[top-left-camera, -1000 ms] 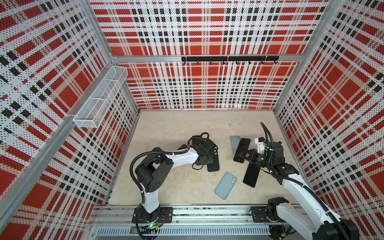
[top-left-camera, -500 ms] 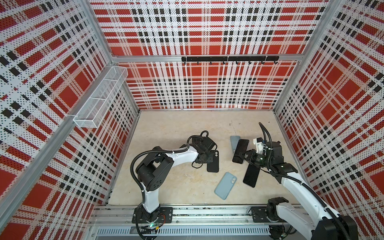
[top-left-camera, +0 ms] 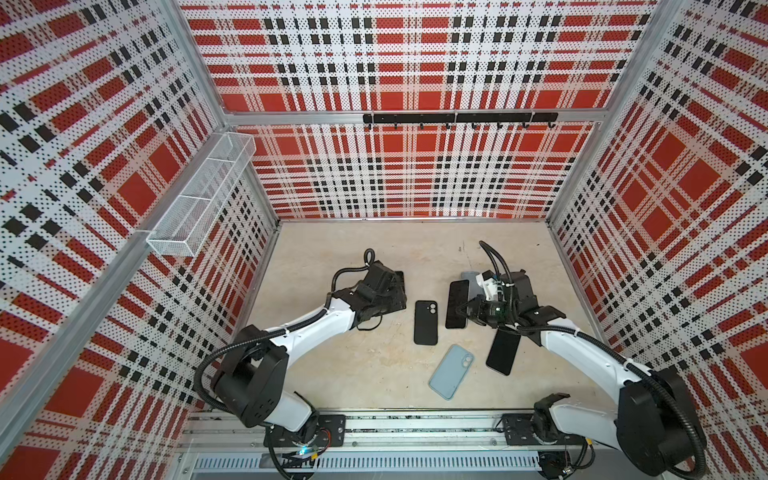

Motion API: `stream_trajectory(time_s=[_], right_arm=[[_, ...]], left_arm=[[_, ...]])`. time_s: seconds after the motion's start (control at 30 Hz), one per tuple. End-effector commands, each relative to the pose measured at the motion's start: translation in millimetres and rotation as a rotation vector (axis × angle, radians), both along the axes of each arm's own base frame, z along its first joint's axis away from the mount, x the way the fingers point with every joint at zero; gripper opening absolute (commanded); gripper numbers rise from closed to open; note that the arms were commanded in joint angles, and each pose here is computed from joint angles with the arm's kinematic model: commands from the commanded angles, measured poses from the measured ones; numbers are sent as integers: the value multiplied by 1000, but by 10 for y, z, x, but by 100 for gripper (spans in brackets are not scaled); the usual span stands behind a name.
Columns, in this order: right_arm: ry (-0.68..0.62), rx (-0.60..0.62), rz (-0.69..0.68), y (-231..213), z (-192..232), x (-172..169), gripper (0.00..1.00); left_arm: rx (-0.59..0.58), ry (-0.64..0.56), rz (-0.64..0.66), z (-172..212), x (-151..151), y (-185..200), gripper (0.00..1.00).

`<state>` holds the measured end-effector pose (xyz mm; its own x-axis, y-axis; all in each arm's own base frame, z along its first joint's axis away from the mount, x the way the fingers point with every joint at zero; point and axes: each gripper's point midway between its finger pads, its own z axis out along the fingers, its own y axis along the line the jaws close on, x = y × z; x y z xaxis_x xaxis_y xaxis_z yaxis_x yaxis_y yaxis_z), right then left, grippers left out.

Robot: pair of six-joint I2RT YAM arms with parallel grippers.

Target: Put the phone into the phone case

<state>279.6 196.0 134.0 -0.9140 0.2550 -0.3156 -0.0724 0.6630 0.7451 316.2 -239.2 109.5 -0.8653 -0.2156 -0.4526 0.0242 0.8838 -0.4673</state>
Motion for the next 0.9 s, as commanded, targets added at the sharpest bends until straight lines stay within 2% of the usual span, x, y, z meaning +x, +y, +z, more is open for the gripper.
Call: stream_trajectory(time_s=[0.0,0.13,0.23,0.33,0.5,0.6,0.7,0.87], right_arm=[[-152,24,-20,47,387,264,0],[-172,-9,-30,12,440,309,0],[-183,-23,-28,3,471,323,0],[-197,-37,-30,-15,497,333,0],[-216,-60,-30,-49,522,322,0],[-248,10,-27,7,661,303,0],[-322,125,-63,31,911,285,0],[-448,265,-148,-46,1321,246,0]], left_arm=[[0,48,-44,-89,-245,-110,60],[57,143,-81,-264,-603,-253,59],[55,231,-76,-402,-784,-340,59],[39,325,-48,-552,-888,-391,59],[30,412,-6,-688,-919,-446,57],[-52,366,12,-504,-811,-562,58],[-209,259,27,-134,-655,-719,62],[-505,46,-17,610,-474,-920,81]])
